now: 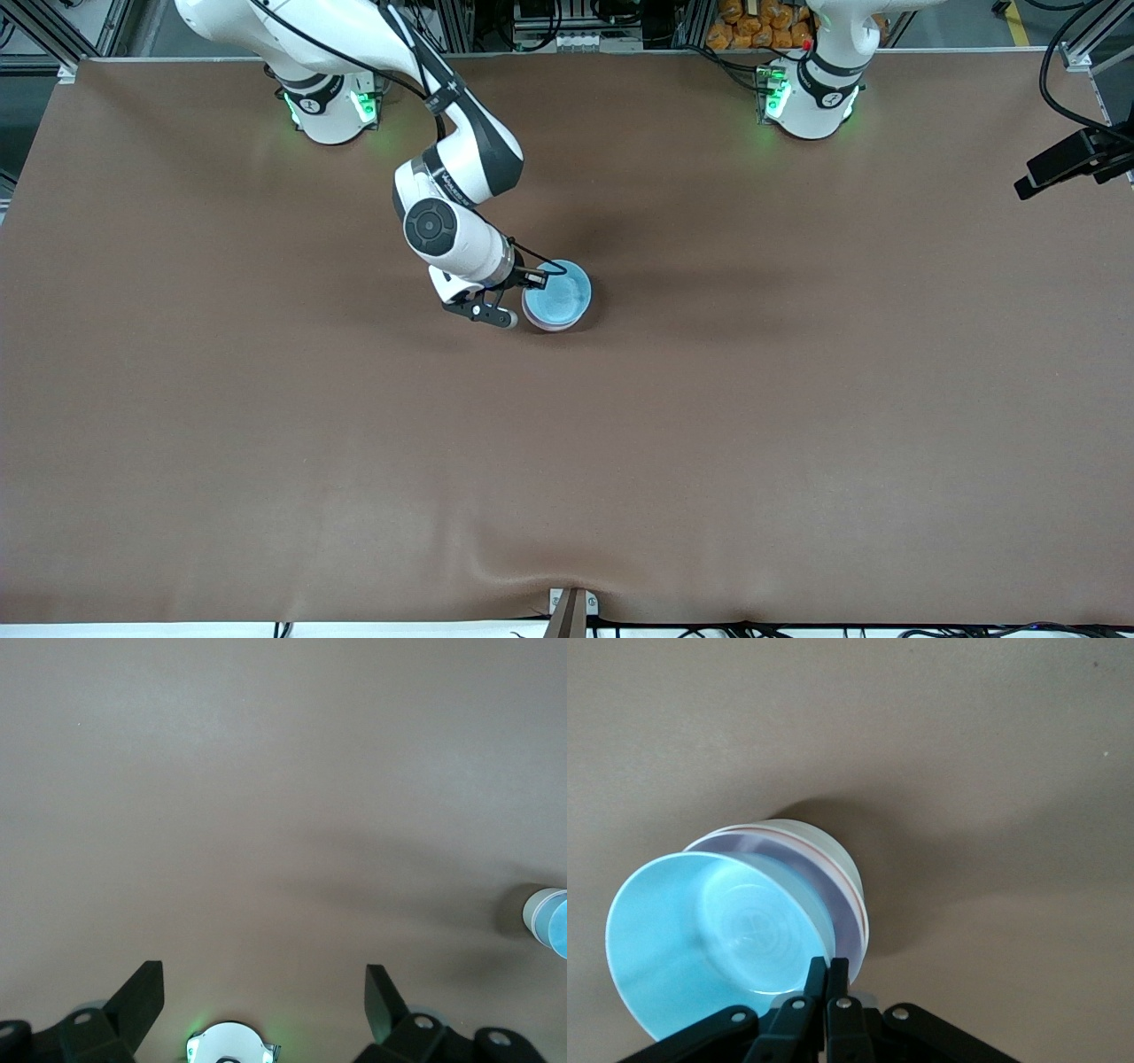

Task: Stack pink and blue bowls on white bowl

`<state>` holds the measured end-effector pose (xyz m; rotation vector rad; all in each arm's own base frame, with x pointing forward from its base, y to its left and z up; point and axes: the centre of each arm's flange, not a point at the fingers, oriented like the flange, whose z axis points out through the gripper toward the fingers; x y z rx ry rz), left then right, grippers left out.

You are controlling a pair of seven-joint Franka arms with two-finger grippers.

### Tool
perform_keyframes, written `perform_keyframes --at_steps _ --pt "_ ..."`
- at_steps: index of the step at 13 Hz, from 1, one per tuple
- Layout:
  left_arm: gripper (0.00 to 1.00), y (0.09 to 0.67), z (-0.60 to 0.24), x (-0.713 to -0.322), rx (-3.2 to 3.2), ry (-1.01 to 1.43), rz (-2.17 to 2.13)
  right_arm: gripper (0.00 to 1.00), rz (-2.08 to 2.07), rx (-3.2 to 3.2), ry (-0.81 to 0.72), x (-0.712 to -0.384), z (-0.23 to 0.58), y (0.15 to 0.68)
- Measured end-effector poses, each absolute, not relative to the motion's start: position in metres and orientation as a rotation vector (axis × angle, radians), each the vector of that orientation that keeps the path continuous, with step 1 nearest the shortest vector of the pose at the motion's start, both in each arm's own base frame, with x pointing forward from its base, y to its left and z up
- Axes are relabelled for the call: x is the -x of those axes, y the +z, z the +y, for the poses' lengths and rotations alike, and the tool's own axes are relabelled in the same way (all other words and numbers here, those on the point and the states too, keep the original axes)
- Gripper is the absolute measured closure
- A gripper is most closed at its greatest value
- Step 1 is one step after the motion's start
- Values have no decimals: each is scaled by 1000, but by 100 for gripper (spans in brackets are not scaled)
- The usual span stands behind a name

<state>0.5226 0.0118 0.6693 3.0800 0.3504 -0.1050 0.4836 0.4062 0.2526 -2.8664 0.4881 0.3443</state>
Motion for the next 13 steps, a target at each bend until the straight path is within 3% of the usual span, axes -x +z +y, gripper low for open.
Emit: perform_keyframes --at_steps 5,6,10,13 --pt "0 669 11 -523 -3080 -107 348 98 508 2872 337 -486 402 238" --pt "0 669 10 -523 -3081 -107 346 92 513 2871 332 -487 401 237" --pt "0 668 9 -523 -3081 -109 343 48 543 2856 309 -496 401 246" --pt "0 668 9 -523 -3081 -109 342 16 538 2858 351 -531 394 303"
